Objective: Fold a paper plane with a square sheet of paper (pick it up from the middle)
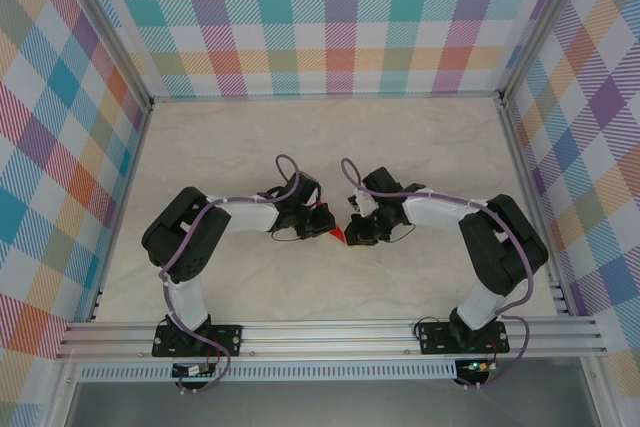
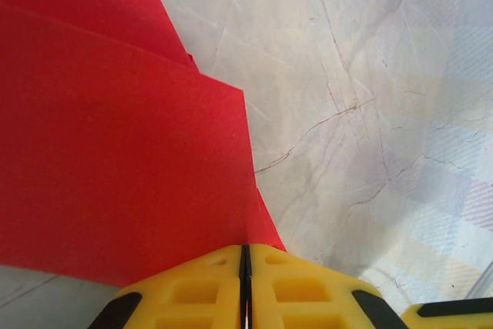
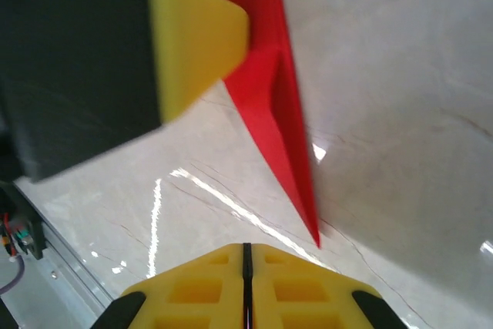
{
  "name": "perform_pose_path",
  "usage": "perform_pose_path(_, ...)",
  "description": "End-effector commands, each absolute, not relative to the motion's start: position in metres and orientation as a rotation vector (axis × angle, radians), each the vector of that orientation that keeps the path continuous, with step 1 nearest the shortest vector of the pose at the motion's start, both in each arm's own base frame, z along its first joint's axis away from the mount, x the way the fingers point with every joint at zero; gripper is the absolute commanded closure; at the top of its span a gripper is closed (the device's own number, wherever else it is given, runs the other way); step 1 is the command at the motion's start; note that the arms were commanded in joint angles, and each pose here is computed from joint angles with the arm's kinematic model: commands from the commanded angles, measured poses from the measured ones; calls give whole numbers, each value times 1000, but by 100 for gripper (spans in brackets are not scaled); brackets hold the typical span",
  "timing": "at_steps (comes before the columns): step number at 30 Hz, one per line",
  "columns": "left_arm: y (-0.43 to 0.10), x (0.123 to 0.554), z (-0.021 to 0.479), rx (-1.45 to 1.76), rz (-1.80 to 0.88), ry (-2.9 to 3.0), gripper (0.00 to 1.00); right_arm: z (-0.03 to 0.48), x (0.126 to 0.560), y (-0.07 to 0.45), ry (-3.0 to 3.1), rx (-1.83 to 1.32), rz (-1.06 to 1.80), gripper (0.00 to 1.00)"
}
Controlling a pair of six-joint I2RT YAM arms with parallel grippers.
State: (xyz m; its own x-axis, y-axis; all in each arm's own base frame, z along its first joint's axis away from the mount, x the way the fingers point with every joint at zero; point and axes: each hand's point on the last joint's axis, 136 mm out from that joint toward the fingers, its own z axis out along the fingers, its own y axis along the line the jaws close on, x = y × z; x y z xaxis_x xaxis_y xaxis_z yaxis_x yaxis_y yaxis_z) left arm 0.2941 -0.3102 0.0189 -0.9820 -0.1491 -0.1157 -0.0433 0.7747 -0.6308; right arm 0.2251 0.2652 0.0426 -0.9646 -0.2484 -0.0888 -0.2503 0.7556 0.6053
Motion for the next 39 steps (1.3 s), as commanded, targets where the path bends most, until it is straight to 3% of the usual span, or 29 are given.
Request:
perform_pose_path(1,-283,284,-18,-241,-808,2920,90,51,238,280,2895,-446,1079,91)
perform_pose_path(13,-289,290,-3,-191,-848,2878,90,-1,237,261,3063,-365,869,92)
perform_pose_path(19,-291,307,23,-126,-881,2789,89,-25,220,238,3162,-326,723,93)
perform_pose_path(26,-307,304,60,-34,-1060,2644,86,-25,220,241,3166,-292,750,93)
perform_pose_path(39,-294,305,37,-69,-924,2662,85,-29,218,240,3187,-262,747,94)
